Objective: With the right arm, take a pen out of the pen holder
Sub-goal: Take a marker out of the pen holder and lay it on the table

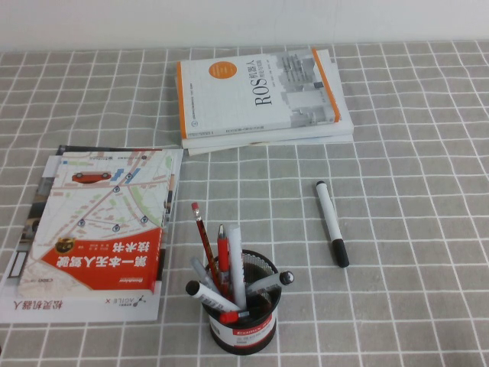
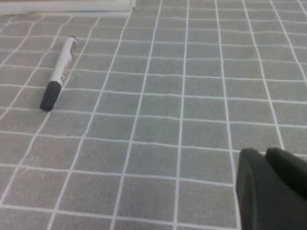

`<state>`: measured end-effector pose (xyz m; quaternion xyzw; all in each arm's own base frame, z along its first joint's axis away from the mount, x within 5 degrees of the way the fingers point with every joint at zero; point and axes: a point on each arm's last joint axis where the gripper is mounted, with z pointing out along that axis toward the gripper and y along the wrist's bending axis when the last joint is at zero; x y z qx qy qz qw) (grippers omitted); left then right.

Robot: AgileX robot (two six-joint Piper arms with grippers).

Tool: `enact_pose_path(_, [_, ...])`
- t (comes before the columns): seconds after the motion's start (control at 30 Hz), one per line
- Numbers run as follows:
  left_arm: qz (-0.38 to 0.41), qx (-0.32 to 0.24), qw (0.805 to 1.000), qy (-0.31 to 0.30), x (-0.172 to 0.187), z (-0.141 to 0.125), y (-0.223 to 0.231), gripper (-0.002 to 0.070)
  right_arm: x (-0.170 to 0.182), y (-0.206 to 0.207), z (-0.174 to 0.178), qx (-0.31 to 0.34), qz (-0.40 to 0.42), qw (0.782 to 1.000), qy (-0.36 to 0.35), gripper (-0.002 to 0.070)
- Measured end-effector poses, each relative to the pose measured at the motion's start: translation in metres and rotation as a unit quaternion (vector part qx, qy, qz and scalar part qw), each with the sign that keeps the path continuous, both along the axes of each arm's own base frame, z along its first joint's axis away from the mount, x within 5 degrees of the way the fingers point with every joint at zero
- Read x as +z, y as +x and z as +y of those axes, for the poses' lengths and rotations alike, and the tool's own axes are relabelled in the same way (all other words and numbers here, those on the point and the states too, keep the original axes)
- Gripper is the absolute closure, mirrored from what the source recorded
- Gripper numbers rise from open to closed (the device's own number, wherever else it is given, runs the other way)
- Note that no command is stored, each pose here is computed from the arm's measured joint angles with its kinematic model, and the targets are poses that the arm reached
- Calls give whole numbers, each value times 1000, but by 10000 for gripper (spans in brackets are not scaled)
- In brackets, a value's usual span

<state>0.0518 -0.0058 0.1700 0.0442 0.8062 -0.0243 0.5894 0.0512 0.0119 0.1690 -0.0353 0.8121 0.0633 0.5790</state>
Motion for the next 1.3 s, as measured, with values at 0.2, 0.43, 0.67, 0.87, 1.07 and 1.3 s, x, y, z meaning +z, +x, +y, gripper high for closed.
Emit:
enact_pose_path(0.2, [0, 0, 1000, 0, 0, 0, 0, 678, 0, 0, 0, 0, 1, 1000, -1, 688])
enact_pose_path(0.43, [0, 0, 1000, 0, 0, 0, 0, 678, 0, 0, 0, 0, 2, 1000, -1, 689])
enact_pose_path(0.67, [0, 0, 1000, 0, 0, 0, 0, 678, 0, 0, 0, 1, 2, 1000, 2, 689])
enact_pose_path(0.87, [0, 0, 1000, 0, 0, 0, 0, 678, 0, 0, 0, 1, 2, 1000, 4, 688])
enact_pose_path(1.07, [0, 0, 1000, 0, 0, 0, 0, 678, 0, 0, 0, 1, 2, 1000, 4, 689])
enact_pose_path(1.3, [0, 0, 1000, 0, 0, 0, 0, 678, 0, 0, 0, 1, 2, 1000, 5, 689])
